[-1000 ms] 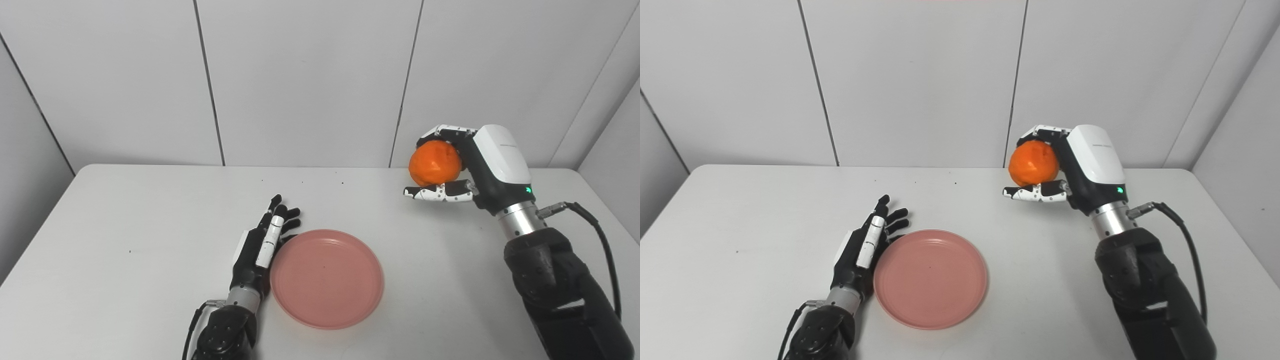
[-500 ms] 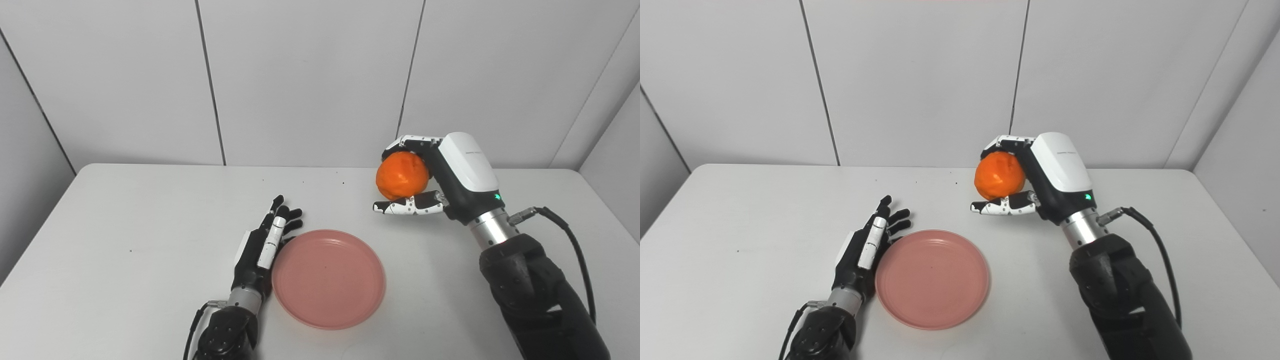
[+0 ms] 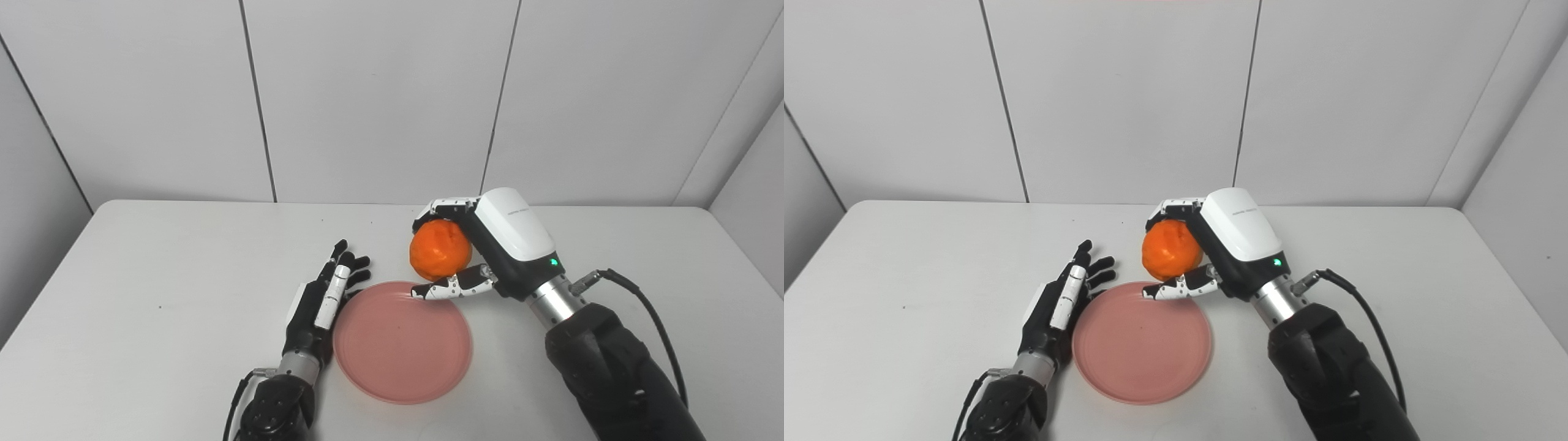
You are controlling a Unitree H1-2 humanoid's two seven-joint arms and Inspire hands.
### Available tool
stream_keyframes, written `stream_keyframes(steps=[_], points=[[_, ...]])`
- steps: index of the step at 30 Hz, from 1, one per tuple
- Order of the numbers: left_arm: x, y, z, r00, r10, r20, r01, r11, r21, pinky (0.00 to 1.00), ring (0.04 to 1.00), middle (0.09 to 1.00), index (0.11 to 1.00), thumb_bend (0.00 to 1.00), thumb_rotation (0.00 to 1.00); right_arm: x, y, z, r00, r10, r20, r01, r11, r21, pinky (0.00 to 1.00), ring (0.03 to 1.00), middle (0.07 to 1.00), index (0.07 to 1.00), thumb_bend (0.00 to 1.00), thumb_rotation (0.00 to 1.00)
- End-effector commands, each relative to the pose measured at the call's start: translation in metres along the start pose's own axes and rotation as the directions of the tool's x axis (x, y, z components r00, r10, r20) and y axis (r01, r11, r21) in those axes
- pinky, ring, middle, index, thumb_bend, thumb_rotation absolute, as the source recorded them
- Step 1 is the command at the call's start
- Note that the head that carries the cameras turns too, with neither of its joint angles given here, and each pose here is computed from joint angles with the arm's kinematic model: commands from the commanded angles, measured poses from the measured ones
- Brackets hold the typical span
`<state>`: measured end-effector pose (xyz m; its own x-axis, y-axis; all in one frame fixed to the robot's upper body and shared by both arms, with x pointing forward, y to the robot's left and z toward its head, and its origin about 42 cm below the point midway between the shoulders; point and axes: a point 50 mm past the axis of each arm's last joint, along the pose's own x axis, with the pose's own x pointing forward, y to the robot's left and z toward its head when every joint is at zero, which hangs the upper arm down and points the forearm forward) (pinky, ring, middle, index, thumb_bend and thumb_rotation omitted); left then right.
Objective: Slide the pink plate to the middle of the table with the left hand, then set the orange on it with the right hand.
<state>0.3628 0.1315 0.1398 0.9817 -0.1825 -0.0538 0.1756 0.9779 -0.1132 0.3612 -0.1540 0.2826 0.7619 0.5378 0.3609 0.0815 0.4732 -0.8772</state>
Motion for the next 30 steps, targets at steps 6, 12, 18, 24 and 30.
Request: stream_keyframes(steps=[6,12,18,24,30], points=[[-0.005,0.0,-0.016,0.995,0.0,-0.099,-0.002,1.0,-0.02,0.73,0.837,0.834,0.963,0.68,0.89,0.005,0.024,0.007,0.995,0.073,0.064,-0.071,0.997,-0.038,0.24,0.33,0.483,0.495,0.5,0.17],[-0.005,0.001,-0.015,0.995,-0.001,-0.098,0.0,1.0,-0.009,0.73,0.843,0.864,0.96,0.67,0.91,0.004,0.044,0.008,0.985,0.16,0.071,-0.157,0.986,-0.05,0.25,0.346,0.487,0.495,0.5,0.17],[-0.004,0.0,-0.016,0.995,-0.004,-0.098,0.004,1.0,-0.009,0.73,0.848,0.872,0.966,0.67,0.91,0.007,0.058,0.009,0.972,0.217,0.089,-0.211,0.975,-0.066,0.27,0.365,0.497,0.496,0.5,0.16],[-0.002,-0.001,-0.017,0.995,0.001,-0.1,-0.002,1.0,-0.003,0.68,0.853,0.898,0.959,0.66,0.91,0.007,0.072,0.007,0.947,0.304,0.109,-0.294,0.951,-0.099,0.27,0.362,0.512,0.497,0.5,0.17],[-0.002,-0.001,-0.017,0.995,-0.002,-0.1,0.002,1.0,-0.006,0.67,0.847,0.896,0.958,0.65,0.91,0.013,0.072,0.008,0.931,0.343,0.122,-0.33,0.937,-0.117,0.29,0.384,0.53,0.498,0.49,0.17]])
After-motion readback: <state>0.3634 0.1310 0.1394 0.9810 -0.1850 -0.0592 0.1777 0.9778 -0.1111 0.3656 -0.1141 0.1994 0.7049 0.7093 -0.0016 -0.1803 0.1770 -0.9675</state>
